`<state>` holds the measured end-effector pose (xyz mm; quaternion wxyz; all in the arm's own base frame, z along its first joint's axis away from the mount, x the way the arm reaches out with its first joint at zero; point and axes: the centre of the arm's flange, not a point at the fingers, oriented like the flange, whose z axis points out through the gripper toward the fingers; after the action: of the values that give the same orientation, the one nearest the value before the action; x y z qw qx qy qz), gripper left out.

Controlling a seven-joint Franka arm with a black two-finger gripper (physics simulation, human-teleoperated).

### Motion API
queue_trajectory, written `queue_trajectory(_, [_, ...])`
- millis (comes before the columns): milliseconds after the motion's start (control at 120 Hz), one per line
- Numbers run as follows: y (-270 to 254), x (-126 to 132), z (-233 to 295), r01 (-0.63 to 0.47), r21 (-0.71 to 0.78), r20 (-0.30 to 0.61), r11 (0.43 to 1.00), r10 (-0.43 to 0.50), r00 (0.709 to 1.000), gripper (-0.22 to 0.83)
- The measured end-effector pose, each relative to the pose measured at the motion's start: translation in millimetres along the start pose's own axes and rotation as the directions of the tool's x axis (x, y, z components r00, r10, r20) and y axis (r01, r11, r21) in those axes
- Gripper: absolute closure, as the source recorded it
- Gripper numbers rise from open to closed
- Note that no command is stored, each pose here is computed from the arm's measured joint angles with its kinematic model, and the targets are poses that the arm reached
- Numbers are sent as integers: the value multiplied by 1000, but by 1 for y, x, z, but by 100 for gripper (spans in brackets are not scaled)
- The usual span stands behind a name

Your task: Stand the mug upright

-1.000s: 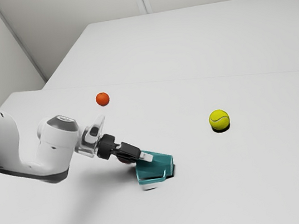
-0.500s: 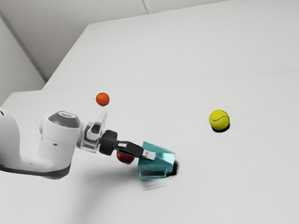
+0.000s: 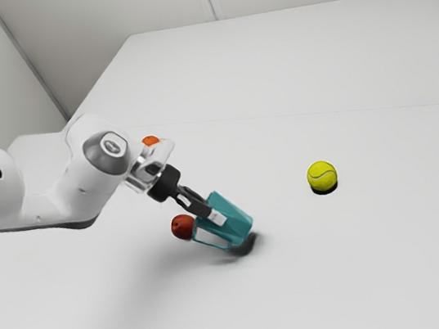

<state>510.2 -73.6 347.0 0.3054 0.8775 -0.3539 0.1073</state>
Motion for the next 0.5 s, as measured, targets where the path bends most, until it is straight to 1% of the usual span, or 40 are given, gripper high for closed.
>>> queue_trajectory(92, [1,7,4,-56,97,87,994,48,995,78])
queue_trajectory(217, [9,20,8,-132,196,174,972,98,980,78])
queue_trajectory(358, [17,31,14,-189,267,243,945,124,962,78])
queue_trajectory(500, [18,35,16,-180,311,258,933,99,961,78])
